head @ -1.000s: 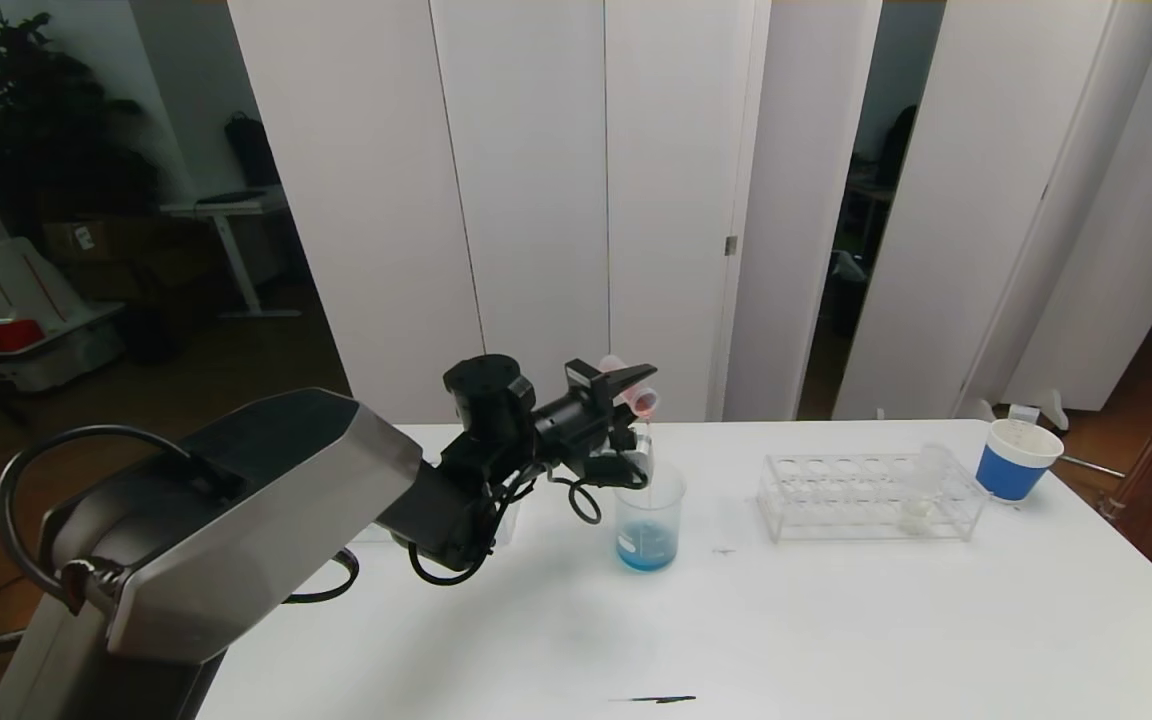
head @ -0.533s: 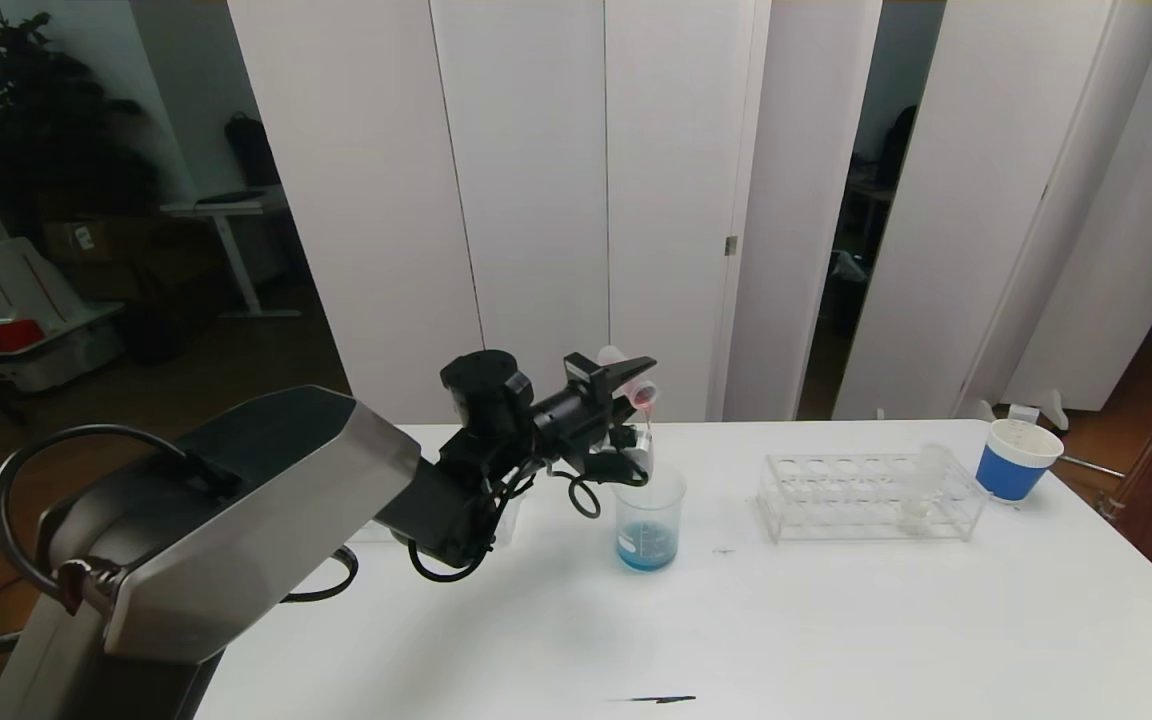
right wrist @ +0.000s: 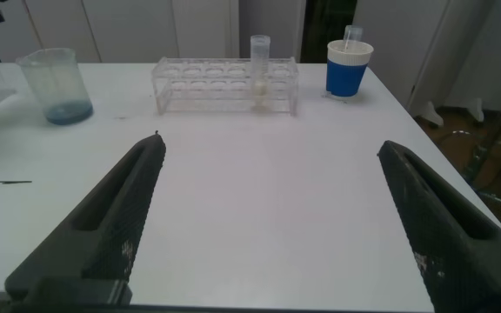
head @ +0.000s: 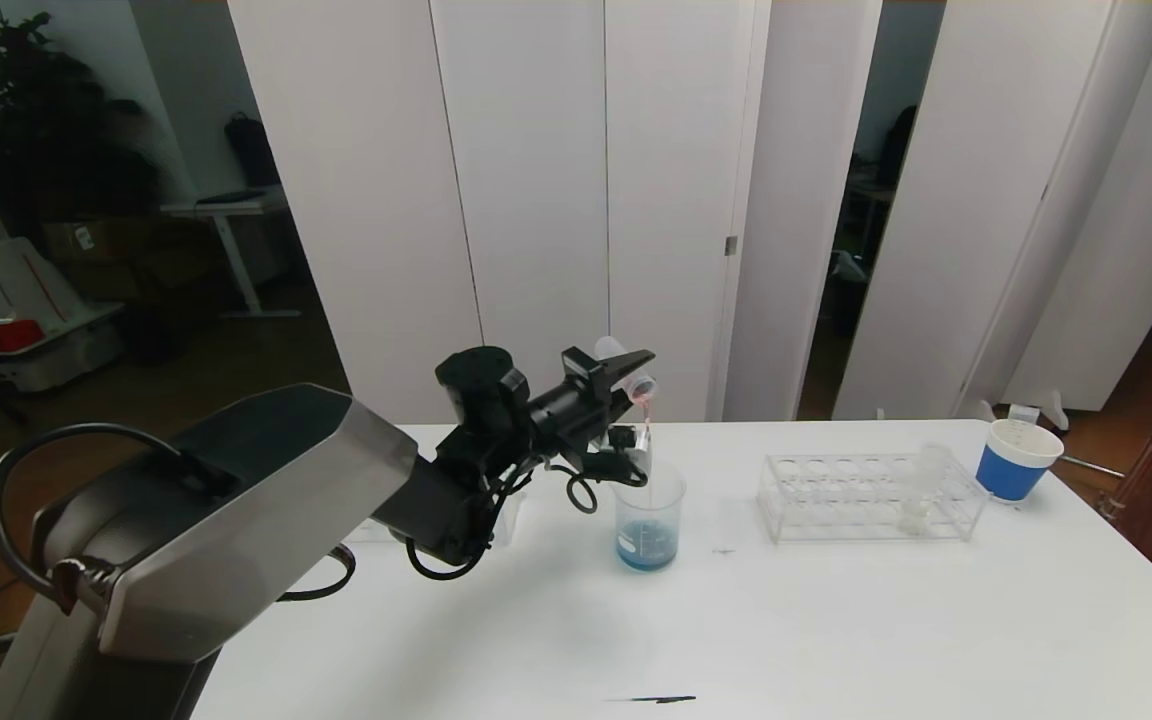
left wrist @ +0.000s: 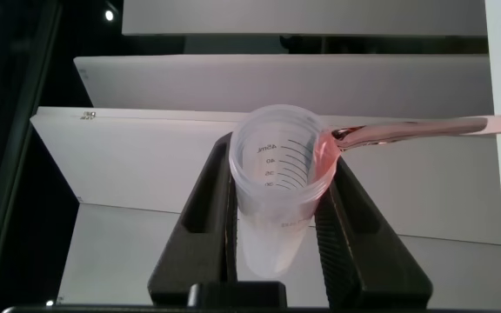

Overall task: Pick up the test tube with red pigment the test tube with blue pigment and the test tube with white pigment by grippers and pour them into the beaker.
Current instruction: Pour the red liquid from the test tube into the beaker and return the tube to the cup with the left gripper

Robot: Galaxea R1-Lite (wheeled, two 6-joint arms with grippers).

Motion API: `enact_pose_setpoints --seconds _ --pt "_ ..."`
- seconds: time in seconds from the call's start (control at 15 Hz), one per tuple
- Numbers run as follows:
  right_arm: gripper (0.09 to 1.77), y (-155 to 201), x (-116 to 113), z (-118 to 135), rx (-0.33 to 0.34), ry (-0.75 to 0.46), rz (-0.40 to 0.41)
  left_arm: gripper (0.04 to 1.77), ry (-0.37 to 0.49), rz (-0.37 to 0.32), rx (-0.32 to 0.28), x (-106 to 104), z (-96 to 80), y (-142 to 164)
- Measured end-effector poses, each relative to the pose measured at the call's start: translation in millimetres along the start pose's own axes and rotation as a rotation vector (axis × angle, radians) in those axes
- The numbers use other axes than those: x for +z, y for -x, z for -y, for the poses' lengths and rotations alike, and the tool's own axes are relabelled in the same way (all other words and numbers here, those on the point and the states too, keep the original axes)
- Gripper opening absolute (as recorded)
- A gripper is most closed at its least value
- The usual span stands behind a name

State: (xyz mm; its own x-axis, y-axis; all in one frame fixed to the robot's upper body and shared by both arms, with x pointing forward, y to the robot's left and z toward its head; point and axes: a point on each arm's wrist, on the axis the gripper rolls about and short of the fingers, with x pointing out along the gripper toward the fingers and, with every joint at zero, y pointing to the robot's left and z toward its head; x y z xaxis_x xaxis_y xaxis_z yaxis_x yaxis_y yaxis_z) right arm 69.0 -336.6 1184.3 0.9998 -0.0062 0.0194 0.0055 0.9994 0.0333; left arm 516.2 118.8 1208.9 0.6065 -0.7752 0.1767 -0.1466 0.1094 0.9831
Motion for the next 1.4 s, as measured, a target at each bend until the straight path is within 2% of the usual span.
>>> enact_pose_setpoints --seconds 0.53,0.73,0.87,1.0,1.2,1.4 --pt "1.75 0 0 0 0.000 0.000 0.000 0.60 -0.030 -0.003 0.017 -1 -8.5 1" --pt "1.75 0 0 0 0.000 0.000 0.000 0.60 -0.026 -0.033 0.014 -1 -9.1 2" --pt "1.75 0 0 0 0.000 0.000 0.000 0.60 -0.009 -0.098 0.010 1 -9.8 4" --pt "1.75 0 0 0 0.000 0.000 0.000 0.60 0.059 -0.181 0.030 2 -16.4 6" --pt "1.75 0 0 0 0.000 0.000 0.000 0.60 0.118 -0.291 0.152 4 -40.1 10" --pt "1.75 0 0 0 0.000 0.000 0.000 0.60 0.224 -0.419 0.216 7 -64.9 19"
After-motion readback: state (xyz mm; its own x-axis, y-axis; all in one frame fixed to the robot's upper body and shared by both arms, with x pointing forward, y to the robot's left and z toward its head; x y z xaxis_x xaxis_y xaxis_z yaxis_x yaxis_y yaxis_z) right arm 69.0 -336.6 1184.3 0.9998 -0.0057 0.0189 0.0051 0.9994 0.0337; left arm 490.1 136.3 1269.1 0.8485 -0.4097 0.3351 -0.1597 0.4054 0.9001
